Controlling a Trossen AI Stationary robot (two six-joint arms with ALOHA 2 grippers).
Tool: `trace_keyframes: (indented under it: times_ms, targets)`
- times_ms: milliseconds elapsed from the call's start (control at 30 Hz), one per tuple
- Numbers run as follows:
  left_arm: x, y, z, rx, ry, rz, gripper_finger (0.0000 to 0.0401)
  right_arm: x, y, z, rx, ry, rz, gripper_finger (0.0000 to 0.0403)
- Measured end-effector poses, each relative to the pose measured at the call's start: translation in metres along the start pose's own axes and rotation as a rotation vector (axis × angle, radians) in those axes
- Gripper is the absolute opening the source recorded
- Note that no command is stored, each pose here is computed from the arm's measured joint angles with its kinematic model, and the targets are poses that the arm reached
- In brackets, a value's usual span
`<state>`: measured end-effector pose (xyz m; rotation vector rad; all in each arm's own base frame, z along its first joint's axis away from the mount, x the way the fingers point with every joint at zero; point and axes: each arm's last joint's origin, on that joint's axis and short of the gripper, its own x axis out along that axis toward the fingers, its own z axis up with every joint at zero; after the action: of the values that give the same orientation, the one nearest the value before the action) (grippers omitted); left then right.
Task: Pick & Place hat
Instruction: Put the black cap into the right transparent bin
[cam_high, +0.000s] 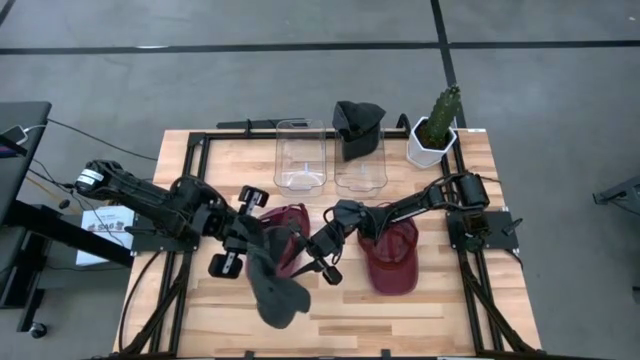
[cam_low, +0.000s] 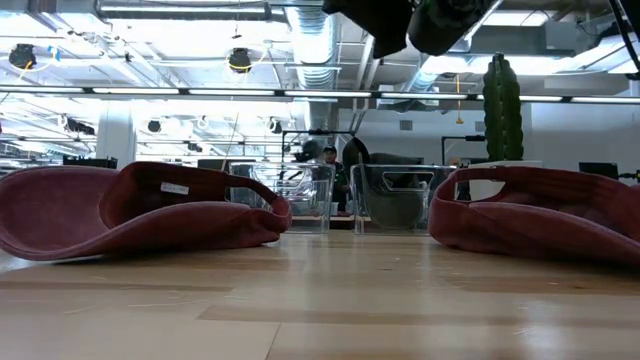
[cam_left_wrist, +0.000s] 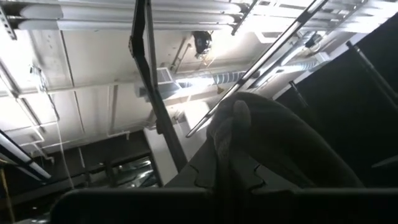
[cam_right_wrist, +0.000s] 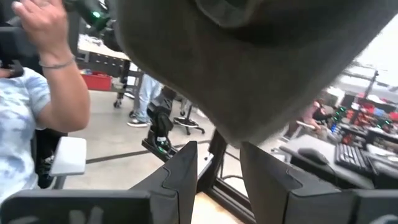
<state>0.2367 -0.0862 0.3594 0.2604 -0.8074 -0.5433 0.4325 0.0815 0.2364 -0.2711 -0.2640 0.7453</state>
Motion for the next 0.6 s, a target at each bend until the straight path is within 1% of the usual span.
trace_keyframes:
  times_ms: [100, 200, 333, 600]
  targets:
    - [0.004, 0.003, 0.005, -0.062, -0.025, -0.003, 0.001, 0.002, -0.001, 0.004, -0.009, -0.018, 0.029, 0.0111]
    - [0.006, 0.004, 0.008, -0.127, -0.038, -0.001, 0.001, 0.003, -0.003, 0.007, -0.016, -0.029, 0.029, 0.0111]
    - [0.006, 0.004, 0.006, -0.143, -0.021, -0.005, 0.001, 0.007, -0.005, 0.013, -0.025, -0.045, 0.049, 0.0111]
    - [0.006, 0.003, 0.005, -0.205, -0.007, -0.008, 0.001, 0.006, -0.008, 0.012, -0.02, -0.035, 0.047, 0.0111]
